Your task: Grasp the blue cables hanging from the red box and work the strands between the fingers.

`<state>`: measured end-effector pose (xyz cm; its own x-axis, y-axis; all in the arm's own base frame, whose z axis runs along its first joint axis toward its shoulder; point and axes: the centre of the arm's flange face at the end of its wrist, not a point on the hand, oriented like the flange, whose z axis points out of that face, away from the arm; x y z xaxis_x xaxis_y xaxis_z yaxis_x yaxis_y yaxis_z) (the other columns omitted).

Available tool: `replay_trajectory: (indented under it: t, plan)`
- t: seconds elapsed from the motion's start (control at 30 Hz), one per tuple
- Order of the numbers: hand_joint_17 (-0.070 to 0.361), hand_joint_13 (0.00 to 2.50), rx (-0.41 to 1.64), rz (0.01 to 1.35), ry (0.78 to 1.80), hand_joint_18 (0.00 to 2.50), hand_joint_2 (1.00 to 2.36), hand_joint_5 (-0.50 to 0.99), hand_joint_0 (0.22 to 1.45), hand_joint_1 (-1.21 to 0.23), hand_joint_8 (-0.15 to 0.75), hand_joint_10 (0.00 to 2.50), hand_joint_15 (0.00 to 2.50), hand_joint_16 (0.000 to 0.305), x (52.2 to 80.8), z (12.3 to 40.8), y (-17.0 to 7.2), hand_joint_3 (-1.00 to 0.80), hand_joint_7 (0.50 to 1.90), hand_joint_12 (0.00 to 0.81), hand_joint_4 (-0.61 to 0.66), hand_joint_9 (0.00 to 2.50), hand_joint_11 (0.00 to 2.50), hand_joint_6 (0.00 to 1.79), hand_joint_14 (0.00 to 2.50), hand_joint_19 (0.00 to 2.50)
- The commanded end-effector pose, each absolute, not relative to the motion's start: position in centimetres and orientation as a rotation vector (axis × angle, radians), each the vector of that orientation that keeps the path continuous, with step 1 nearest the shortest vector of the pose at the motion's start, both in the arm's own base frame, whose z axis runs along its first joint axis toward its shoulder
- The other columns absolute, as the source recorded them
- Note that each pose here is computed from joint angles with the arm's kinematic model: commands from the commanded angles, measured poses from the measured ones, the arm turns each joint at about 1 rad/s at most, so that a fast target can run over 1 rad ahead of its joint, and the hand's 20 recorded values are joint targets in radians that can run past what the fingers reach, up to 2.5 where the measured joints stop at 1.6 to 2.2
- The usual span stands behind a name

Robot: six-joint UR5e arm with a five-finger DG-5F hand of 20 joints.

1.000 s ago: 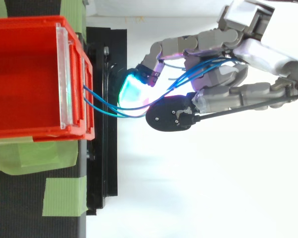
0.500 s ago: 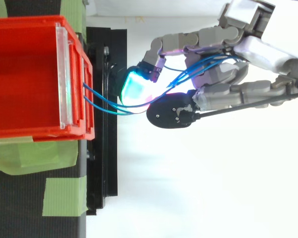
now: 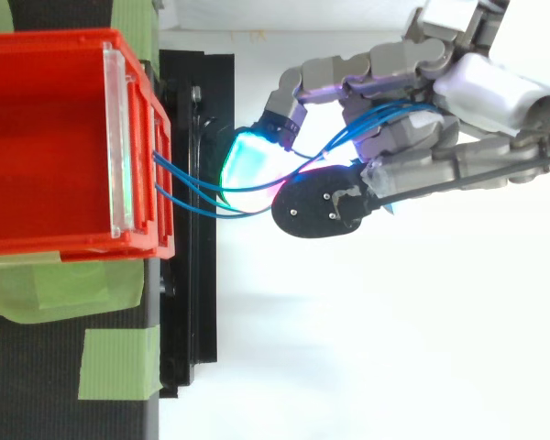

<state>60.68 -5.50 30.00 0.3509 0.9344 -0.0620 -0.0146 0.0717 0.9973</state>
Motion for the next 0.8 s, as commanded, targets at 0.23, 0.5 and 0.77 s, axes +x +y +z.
replay_trajectory:
  t: [0.23, 0.5, 0.77]
  plan:
    - [0.134, 1.01, 1.324, 0.934, 0.92, 1.38, 1.01, 0.45, 0.86, -0.79, 0.427, 2.5, 1.64, 0.06, 60.6, 30.0, -5.7, -0.06, 1.26, 0.519, 0.28, 0.72, 2.47, 0.02, 2.5, 0.82]
    - [0.134, 1.01, 1.34, 0.832, 0.896, 1.38, 1.02, 0.39, 0.75, -0.74, 0.427, 2.5, 1.64, 0.06, 60.1, 29.7, -6.4, -0.33, 1.28, 0.519, 0.29, 0.72, 2.47, 0.02, 2.5, 0.82]
    - [0.134, 1.01, 1.329, 0.797, 0.908, 1.38, 1.01, 0.33, 0.71, -0.73, 0.427, 2.5, 1.64, 0.06, 60.1, 29.7, -6.5, -0.59, 1.31, 0.519, 0.27, 0.72, 2.47, 0.01, 2.5, 0.82]
